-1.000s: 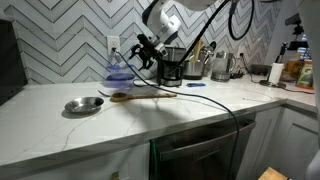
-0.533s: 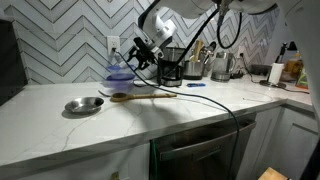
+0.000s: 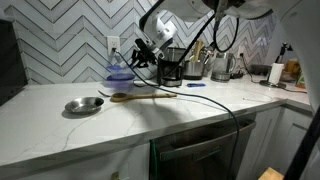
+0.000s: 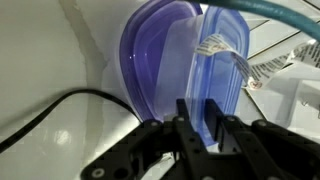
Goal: Move the top bowl to the right side of the counter
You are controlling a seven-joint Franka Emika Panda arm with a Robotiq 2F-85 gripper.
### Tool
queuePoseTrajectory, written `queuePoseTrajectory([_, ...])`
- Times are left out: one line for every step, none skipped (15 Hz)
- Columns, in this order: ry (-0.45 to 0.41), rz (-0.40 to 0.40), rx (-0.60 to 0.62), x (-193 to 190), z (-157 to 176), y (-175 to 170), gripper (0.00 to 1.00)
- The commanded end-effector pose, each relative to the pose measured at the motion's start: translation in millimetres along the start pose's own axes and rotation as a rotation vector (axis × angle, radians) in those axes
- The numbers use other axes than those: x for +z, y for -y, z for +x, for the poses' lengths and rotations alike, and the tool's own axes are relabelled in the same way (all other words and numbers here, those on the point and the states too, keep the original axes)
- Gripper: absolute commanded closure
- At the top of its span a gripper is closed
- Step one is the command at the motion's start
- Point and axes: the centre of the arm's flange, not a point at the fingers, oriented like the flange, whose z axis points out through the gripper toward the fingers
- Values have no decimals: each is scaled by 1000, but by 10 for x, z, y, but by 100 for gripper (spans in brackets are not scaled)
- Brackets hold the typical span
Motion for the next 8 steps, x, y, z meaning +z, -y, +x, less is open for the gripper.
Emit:
queuePoseTrajectory([-5,36,0,68,123,-73,67])
queuePoseTrajectory([-4,39,0,71,137,-80,66])
queuePoseTrajectory([-3,44,1,72,151,-83,64])
queuePoseTrajectory([0,48,1,73,157,-84,50])
queuePoseTrajectory([0,53,2,75,167,-83,49])
queuePoseTrajectory([0,57,3,78,174,-83,54])
queuePoseTrajectory([1,60,3,78,176,-82,52])
queuePoseTrajectory([0,64,1,76,178,-78,75])
